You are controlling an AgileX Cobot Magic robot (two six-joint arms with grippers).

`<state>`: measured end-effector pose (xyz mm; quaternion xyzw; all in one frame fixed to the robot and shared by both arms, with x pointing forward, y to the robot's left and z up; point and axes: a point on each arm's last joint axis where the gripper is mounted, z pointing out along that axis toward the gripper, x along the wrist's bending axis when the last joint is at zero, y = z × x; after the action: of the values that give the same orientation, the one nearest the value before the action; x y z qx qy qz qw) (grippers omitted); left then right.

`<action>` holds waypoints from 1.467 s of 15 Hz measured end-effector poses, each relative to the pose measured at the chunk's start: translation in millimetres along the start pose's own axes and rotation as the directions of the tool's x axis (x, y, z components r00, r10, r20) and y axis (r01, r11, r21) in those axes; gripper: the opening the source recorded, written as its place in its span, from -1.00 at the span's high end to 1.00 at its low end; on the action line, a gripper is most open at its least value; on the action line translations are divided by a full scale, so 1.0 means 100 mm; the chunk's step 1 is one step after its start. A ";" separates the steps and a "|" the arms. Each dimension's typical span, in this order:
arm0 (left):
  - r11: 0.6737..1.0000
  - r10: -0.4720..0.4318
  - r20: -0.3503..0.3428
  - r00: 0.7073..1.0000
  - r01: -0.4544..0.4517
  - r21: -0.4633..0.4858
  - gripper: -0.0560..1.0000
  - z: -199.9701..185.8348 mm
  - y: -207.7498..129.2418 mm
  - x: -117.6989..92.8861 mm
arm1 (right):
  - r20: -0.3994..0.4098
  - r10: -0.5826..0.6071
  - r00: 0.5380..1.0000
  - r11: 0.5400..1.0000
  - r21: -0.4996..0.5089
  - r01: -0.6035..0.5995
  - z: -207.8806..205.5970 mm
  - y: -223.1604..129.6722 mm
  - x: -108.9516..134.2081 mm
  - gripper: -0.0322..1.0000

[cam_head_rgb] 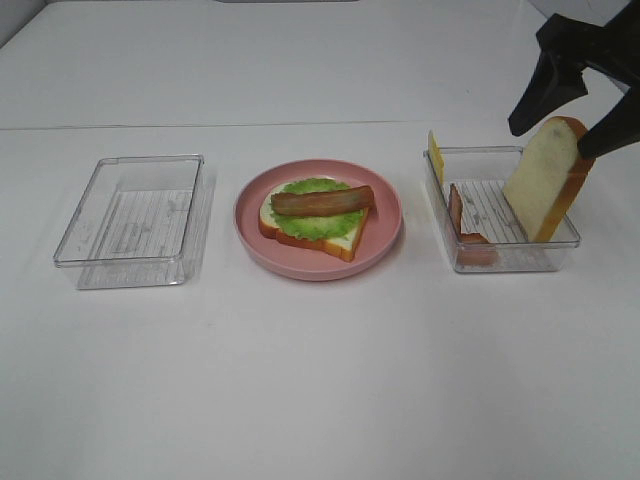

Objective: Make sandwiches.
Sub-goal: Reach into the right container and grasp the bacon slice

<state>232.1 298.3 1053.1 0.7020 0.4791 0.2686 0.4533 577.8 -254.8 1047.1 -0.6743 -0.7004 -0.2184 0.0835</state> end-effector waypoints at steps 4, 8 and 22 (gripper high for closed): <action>1.000 0.000 0.000 1.000 0.000 0.000 -0.53 0.00 0.00 0.00 | 0.021 -0.114 0.993 0.993 0.046 0.113 0.29 0.21 0.28 -0.50; 1.000 0.000 0.000 1.000 0.000 -0.001 -0.53 0.00 0.00 0.00 | 0.071 -0.122 0.990 0.987 0.111 0.113 0.64 0.47 0.34 -0.33; 1.000 0.000 0.000 1.000 0.000 -0.001 -0.53 0.00 0.00 0.00 | 0.107 -0.069 0.992 0.966 0.256 0.039 1.37 0.58 0.04 0.18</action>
<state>232.1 298.2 1053.1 0.7018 0.4789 0.2689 0.4537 658.6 -194.4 937.5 -0.6502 -0.7444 -0.0903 0.1226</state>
